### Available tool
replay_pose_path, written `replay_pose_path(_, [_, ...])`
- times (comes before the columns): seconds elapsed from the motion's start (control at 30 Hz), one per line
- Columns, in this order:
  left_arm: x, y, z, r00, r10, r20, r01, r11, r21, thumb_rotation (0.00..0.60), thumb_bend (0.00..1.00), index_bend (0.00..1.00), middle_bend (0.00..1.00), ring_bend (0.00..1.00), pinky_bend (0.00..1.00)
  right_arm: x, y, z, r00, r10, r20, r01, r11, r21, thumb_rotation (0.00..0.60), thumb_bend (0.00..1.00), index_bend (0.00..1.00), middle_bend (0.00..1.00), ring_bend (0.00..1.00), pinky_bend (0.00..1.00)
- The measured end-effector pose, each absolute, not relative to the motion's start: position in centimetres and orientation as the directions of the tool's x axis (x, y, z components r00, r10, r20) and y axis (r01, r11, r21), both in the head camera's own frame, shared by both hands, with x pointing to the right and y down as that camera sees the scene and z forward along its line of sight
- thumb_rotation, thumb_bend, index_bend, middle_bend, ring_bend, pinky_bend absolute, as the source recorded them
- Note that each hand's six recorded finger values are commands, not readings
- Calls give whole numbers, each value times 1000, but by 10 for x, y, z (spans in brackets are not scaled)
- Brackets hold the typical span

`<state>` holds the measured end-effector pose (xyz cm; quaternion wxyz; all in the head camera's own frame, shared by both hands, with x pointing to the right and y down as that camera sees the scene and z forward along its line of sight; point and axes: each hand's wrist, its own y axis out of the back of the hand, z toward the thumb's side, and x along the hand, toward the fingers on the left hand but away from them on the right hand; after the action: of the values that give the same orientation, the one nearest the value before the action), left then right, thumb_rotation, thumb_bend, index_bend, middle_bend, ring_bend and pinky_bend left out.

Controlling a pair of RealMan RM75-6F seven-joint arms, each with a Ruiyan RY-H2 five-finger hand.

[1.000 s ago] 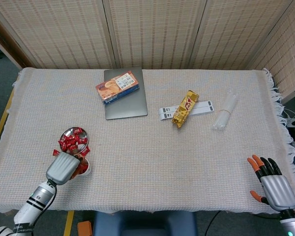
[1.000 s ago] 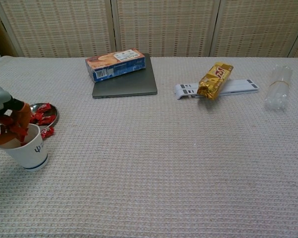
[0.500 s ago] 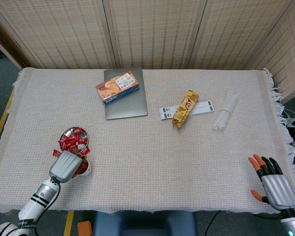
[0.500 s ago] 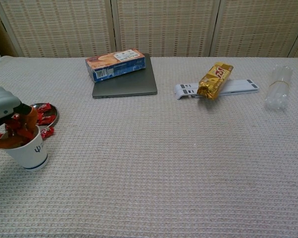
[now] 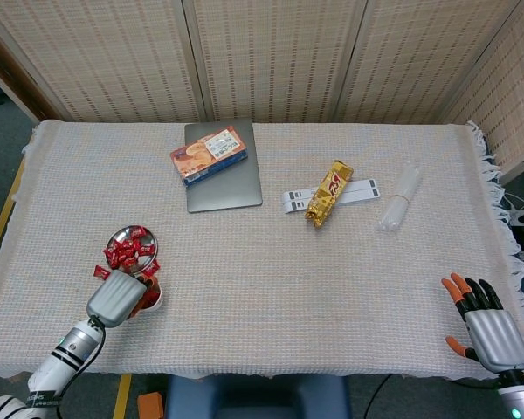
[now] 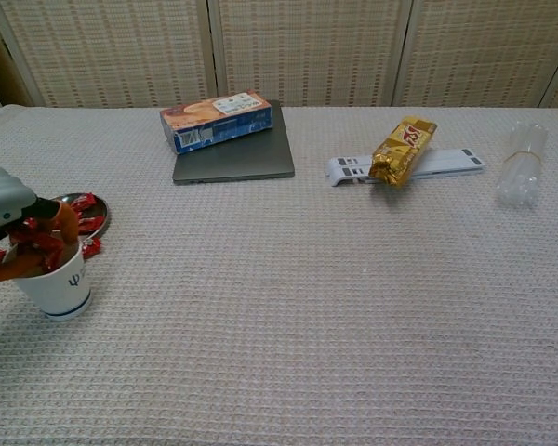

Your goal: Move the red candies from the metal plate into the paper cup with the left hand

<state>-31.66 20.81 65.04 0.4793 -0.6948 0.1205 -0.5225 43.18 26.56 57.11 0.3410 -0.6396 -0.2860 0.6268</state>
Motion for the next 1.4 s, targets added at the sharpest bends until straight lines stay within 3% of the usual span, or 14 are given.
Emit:
replay_pose_path(1.03, [-325, 206, 643, 430, -661, 616, 319, -527, -788, 600, 458, 248, 449, 685, 1000, 431, 266, 571, 48, 794, -606, -62, -603, -795, 600, 111, 0, 0, 0, 0])
replay_pose_path(1.2, [-323, 209, 640, 447, -651, 614, 310, -531, -788, 600, 432, 227, 421, 582, 1000, 431, 266, 571, 48, 794, -605, -61, -603, -796, 600, 111, 0, 0, 0, 0])
replay_pose_path(1.4, [-319, 211, 639, 456, -642, 617, 314, -533, -786, 600, 424, 225, 418, 581, 1000, 432, 266, 570, 49, 796, -604, -59, -601, -797, 600, 111, 0, 0, 0, 0])
